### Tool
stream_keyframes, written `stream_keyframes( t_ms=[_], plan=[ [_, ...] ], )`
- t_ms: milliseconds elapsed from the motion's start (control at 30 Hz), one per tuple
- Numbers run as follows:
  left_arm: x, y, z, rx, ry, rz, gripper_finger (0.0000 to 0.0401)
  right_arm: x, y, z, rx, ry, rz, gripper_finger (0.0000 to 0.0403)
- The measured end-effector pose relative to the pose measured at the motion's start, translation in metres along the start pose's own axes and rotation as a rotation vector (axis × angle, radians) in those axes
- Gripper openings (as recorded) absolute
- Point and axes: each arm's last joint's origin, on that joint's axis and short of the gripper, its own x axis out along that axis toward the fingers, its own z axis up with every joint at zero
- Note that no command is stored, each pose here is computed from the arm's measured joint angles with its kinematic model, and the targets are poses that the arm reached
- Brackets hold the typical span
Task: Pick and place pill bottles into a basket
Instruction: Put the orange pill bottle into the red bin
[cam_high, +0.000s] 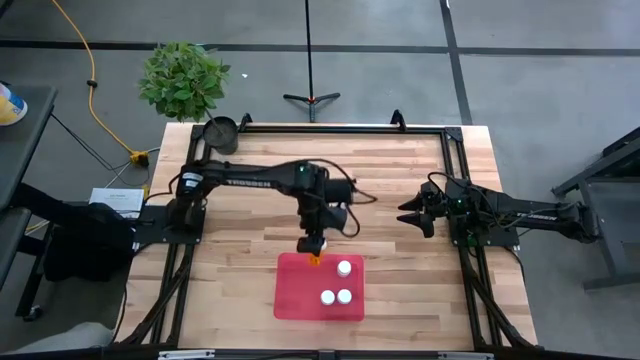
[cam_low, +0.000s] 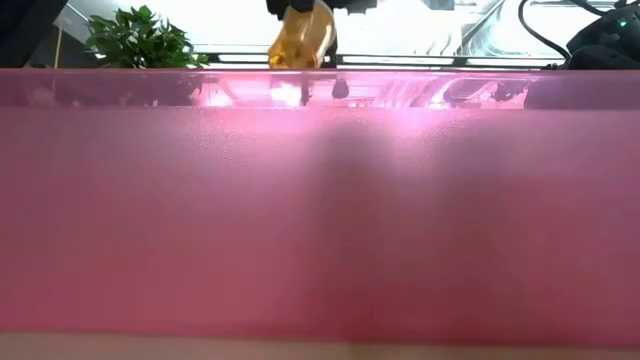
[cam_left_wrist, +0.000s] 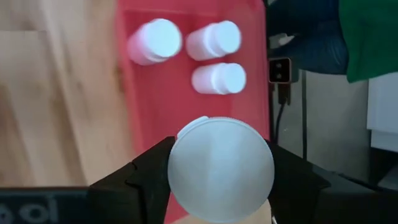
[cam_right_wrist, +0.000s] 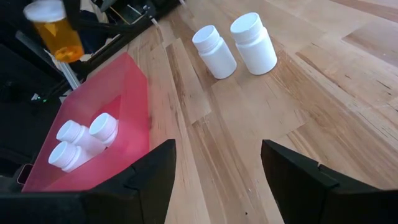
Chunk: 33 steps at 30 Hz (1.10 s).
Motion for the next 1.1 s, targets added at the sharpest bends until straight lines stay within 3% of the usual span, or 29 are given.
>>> stream_keyframes(
  t_ms=[267,533,1100],
  plan=[
    [0.016,-0.026,0.004,0.022,-0.011,-0.018,0.0238,0.0,0.0,0.0,0.0,0.0,0.0,0.0226],
    [0.02,-0.034,0.006,0.013,-0.032,-0.017,0.0238,0.0,0.0,0.0,0.0,0.001,0.002,0.0226],
    [-0.036,-0.064,-0.004,0.036,-0.236,0.024,0.0238,0.0,0.0,0.0,0.001,0.005,0.001,0.0226]
  ],
)
